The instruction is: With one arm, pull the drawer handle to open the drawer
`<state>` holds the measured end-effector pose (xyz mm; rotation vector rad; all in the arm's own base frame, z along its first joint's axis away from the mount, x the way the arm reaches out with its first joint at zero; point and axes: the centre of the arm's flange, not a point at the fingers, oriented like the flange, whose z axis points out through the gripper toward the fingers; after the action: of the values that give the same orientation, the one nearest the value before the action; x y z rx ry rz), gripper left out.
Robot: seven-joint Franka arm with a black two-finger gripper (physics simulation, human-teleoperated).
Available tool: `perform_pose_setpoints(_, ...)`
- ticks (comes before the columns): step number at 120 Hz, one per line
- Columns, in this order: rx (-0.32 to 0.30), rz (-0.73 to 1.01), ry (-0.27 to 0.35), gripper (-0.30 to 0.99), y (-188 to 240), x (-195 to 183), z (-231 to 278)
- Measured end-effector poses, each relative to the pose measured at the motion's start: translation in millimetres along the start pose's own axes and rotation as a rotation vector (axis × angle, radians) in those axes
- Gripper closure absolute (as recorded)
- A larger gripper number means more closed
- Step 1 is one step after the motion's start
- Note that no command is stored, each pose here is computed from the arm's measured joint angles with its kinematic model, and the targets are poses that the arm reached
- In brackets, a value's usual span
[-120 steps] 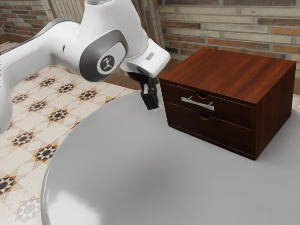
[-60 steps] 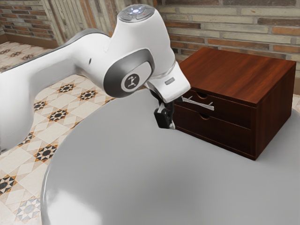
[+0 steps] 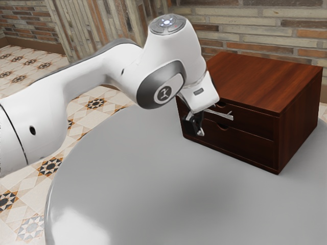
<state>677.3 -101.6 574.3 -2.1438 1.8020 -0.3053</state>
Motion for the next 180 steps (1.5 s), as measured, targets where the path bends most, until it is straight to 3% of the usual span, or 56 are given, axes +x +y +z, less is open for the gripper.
perform_pose_setpoints(62,0.019,0.07,0.0,-0.01,-1.2,7.1,26.9)
perform_pose_setpoints(120,-0.013,0.116,-0.03,-0.01,20.7,8.1,46.0)
perform_pose_setpoints(180,-0.01,0.116,-0.044,0.02,31.6,-4.0,36.1)
